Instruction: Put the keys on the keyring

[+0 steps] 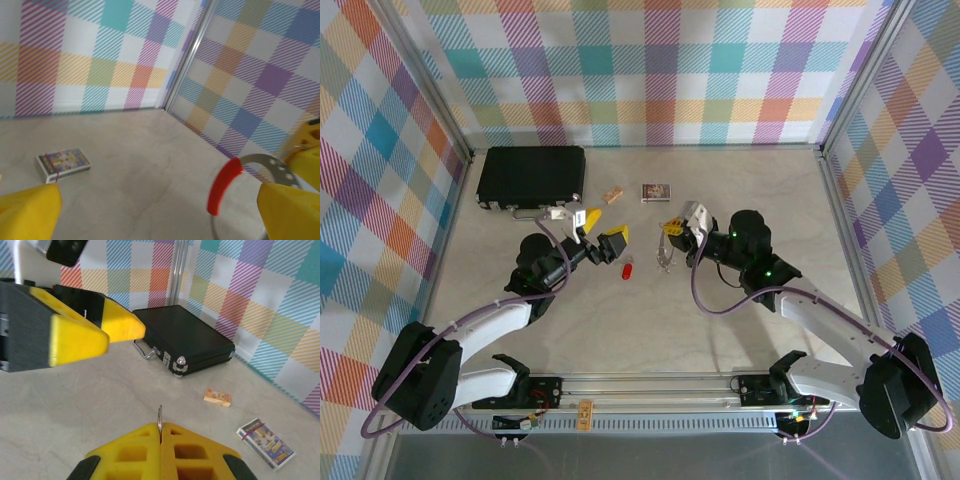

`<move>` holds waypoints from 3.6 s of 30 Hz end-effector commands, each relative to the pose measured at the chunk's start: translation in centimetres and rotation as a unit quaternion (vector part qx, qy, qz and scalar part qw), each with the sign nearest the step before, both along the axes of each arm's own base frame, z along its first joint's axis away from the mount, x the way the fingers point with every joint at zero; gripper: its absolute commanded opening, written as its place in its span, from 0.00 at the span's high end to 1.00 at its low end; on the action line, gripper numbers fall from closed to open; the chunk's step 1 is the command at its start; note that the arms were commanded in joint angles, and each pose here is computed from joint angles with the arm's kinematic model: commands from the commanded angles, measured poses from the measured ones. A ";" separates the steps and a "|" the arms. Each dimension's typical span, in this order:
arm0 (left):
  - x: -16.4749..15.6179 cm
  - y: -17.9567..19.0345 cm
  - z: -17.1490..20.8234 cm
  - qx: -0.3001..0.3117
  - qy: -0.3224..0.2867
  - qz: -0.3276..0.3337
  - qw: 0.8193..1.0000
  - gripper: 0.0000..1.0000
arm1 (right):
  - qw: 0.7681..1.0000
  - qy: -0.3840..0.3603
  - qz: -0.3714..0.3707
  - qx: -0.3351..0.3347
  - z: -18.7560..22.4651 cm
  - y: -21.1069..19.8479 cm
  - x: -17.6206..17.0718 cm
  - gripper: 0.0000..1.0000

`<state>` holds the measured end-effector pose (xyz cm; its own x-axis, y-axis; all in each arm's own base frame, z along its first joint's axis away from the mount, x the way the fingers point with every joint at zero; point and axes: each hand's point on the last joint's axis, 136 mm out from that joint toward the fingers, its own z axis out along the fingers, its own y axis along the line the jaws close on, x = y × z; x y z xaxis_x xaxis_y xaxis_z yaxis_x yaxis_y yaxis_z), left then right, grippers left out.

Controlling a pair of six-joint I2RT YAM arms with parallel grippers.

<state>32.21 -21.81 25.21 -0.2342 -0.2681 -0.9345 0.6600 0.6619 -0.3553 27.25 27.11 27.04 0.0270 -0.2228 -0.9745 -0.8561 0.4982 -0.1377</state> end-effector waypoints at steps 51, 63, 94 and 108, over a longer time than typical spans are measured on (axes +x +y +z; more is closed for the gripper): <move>-0.7 0.8 -1.2 0.008 -0.008 0.002 1.000 0.03 | 0.984 0.033 0.174 0.026 0.2 3.2 0.2 1.00; -0.8 1.8 -1.2 0.013 -0.024 0.026 0.999 0.03 | 0.974 -0.201 0.003 -0.108 -0.8 1.7 3.2 1.00; -0.9 2.1 -1.3 0.015 -0.030 0.036 0.999 0.03 | 0.878 -0.429 -0.047 -0.205 0.2 3.6 2.1 1.00; -1.2 2.0 -0.7 0.012 -0.033 0.028 0.999 0.03 | 0.937 -0.308 -0.019 -0.166 0.4 3.7 1.0 1.00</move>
